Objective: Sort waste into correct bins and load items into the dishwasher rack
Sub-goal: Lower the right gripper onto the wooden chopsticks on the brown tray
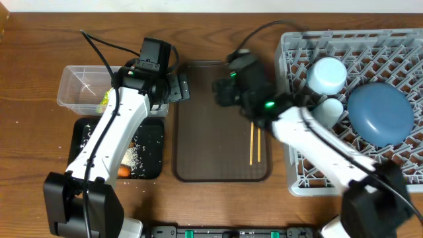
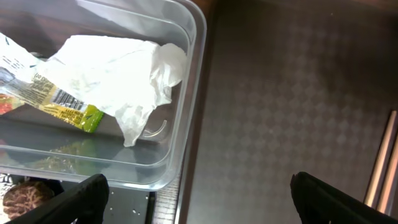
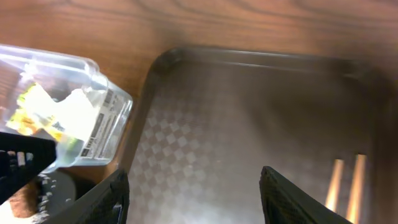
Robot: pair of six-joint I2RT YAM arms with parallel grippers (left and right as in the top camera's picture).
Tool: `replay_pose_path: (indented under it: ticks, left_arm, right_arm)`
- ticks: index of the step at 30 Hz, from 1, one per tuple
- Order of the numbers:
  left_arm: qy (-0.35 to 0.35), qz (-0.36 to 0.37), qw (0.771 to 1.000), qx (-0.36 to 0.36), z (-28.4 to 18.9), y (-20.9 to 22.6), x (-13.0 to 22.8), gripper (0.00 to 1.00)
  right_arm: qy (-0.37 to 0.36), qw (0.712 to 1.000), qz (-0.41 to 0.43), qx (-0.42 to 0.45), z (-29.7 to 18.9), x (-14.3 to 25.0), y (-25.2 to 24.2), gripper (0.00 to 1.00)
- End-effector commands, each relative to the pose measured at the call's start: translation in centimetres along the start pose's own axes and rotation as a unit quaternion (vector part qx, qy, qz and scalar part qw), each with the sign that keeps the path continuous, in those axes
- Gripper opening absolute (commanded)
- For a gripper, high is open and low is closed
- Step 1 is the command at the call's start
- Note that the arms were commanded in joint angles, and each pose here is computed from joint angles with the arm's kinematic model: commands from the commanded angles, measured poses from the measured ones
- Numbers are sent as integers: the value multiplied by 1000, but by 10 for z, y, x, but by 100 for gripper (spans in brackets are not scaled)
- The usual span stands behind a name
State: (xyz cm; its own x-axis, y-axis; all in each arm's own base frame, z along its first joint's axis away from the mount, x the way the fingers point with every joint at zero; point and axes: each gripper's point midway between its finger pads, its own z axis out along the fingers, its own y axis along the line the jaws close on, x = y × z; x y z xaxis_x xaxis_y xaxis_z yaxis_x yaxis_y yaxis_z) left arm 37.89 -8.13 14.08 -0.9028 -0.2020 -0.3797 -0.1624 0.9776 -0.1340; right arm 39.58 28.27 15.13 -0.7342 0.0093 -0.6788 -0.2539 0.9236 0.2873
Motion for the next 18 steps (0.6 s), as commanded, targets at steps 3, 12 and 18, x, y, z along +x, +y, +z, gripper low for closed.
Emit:
replay_pose_path:
  ticks: [3,12,18]
  left_arm:
    - [12,-1,1000,-14,5,5,6,94]
    - [14,0,1000,-15,5,5,7,100]
    - [4,22,998,-56,4,20,4,100]
  right_arm:
    - [-15,996,-23,85,24,21,-4,58]
    - [22,992,-43,120,54,56,-16,58]
    - [34,989,-28,141,53,60,-31,56]
